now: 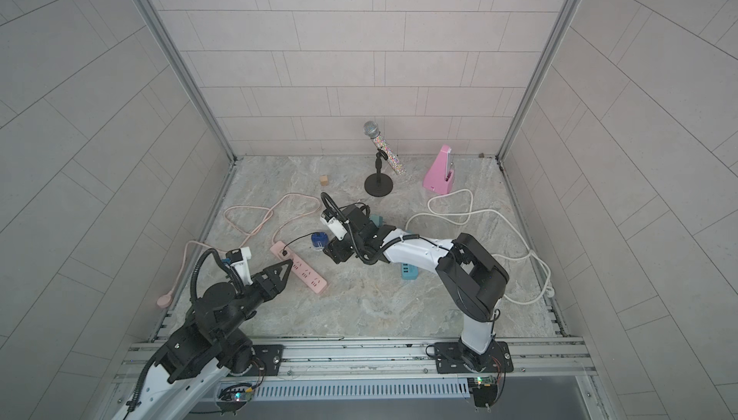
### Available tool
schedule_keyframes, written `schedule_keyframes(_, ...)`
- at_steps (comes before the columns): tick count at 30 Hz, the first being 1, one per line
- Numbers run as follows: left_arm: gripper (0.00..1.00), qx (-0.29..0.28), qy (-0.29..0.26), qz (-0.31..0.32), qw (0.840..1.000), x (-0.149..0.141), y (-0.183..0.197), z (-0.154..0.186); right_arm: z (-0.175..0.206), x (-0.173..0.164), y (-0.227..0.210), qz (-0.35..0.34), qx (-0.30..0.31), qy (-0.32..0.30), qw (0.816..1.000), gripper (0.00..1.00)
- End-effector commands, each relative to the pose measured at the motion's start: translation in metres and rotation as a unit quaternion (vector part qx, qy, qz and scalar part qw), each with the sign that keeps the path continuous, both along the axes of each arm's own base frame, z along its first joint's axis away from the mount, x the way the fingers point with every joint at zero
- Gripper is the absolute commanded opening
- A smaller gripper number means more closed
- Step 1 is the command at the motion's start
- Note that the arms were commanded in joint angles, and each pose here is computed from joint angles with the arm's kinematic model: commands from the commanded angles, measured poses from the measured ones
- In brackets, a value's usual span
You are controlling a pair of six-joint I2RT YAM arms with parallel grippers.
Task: Unplug the electric shaver
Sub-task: Adjust the electric shaver at the center of the board.
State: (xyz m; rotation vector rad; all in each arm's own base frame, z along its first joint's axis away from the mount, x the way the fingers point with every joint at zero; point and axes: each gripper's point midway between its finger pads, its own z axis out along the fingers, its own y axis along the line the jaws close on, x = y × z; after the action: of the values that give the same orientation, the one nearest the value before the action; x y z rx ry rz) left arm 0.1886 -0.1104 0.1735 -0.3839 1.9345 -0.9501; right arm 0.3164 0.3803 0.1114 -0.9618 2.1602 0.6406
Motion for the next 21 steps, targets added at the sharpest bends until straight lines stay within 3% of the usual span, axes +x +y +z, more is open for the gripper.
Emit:
schedule_keyframes(1,0.7,-0.006,-0.032,-0.01,0.999,-0.001,-0.002,0.021,0.005,0.012,0.014,0.028,0.015,-0.063,0.997,0.73)
schedule_keyframes(5,0.7,0.001,-0.033,-0.005,0.999,-0.003,0.002,0.021,-0.006,0.023,0.019,0.029,0.007,-0.085,0.996,0.72)
schedule_keyframes(21,0.7,0.019,-0.034,0.004,0.999,-0.007,0.01,0.022,-0.034,0.045,0.032,0.036,0.036,-0.067,0.996,0.63)
